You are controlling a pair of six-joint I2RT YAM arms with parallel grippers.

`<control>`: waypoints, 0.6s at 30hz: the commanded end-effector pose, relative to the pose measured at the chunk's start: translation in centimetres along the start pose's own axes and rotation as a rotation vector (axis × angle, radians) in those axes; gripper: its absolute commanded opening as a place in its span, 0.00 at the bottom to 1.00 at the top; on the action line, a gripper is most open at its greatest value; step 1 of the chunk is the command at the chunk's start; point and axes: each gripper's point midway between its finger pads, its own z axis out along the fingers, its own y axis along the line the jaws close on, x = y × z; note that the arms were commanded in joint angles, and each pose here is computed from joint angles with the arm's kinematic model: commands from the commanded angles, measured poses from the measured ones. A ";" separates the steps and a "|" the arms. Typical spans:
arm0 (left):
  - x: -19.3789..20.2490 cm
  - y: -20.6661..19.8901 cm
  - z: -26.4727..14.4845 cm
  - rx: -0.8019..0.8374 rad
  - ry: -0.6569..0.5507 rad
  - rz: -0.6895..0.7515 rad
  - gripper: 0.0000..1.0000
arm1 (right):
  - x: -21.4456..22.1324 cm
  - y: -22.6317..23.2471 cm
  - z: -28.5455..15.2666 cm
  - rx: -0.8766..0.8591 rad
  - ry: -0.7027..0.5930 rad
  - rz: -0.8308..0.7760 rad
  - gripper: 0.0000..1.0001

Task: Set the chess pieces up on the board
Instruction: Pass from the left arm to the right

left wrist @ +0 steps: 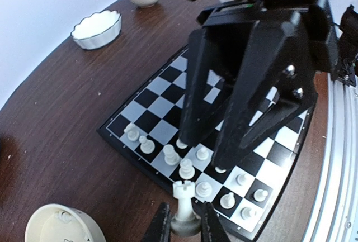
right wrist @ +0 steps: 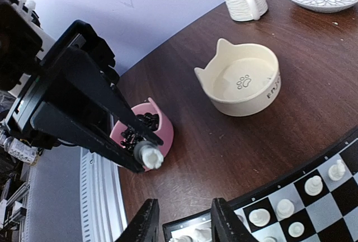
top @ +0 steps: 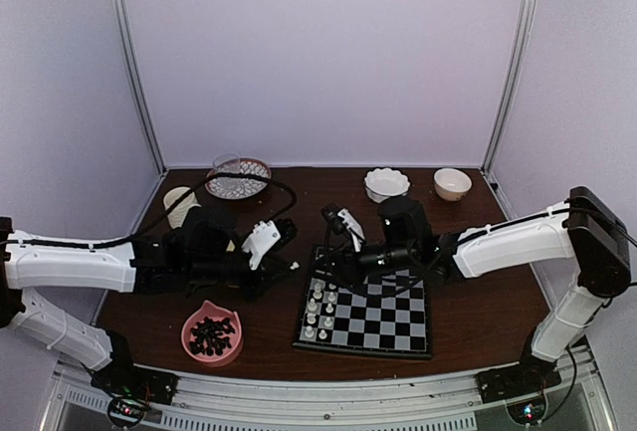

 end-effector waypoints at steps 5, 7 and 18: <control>-2.4 -1.6 -0.3 0.009 -0.104 0.147 0.09 | -1.5 3.1 0.6 -0.143 -0.034 0.016 0.37; -2.3 -1.4 -0.1 -0.021 -0.092 0.163 0.09 | -1.6 3.4 0.6 -0.161 -0.039 0.022 0.37; -2.1 -2.1 0.5 -0.021 -0.075 0.194 0.09 | -1.4 3.3 1.3 -0.168 -0.030 0.050 0.28</control>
